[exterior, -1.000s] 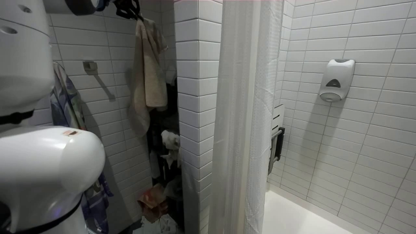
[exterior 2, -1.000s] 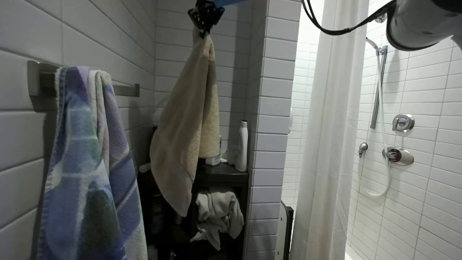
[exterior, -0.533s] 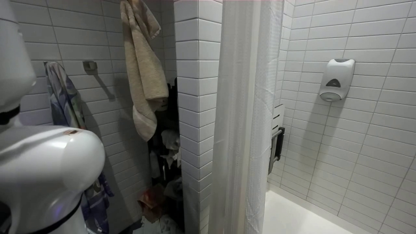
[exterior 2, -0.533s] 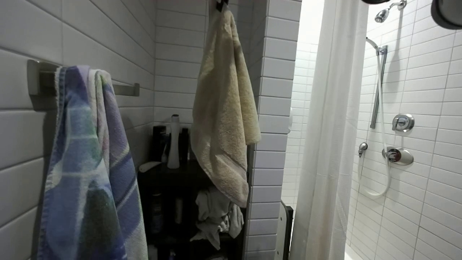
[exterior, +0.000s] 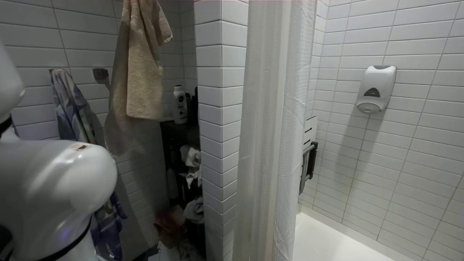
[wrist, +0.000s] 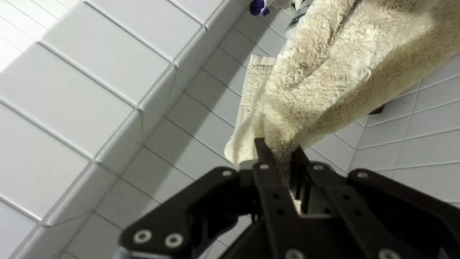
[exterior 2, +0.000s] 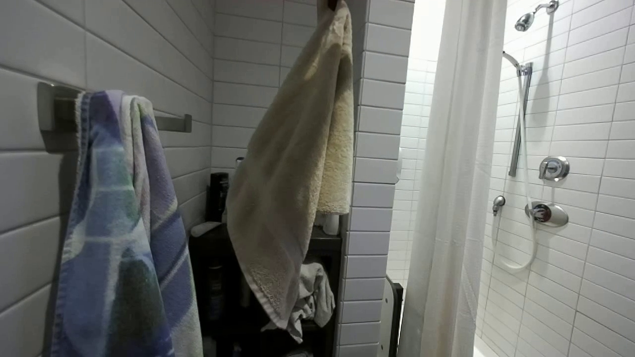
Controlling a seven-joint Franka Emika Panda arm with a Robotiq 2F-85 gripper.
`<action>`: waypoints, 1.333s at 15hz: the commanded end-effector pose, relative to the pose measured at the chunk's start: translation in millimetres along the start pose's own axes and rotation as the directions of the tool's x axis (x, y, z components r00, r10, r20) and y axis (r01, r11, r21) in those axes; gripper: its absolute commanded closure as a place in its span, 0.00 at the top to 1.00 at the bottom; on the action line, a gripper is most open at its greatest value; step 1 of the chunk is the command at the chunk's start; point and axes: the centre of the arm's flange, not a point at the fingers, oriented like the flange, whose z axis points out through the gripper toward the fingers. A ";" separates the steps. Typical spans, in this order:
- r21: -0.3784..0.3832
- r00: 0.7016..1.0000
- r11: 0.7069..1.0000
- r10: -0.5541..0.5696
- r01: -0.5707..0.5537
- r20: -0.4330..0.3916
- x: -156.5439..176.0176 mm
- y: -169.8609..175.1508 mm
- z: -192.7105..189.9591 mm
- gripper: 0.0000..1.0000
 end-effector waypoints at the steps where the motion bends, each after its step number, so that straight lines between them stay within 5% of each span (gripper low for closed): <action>1: -0.076 0.997 0.995 0.070 -0.067 0.040 -32.7 25.8 -2.8 0.04; 9: -0.197 0.958 0.953 0.257 -0.229 0.130 -76.6 70.9 10.5 0.04; 20: -0.266 0.927 0.912 0.354 -0.311 0.128 -55.4 124.0 79.1 0.04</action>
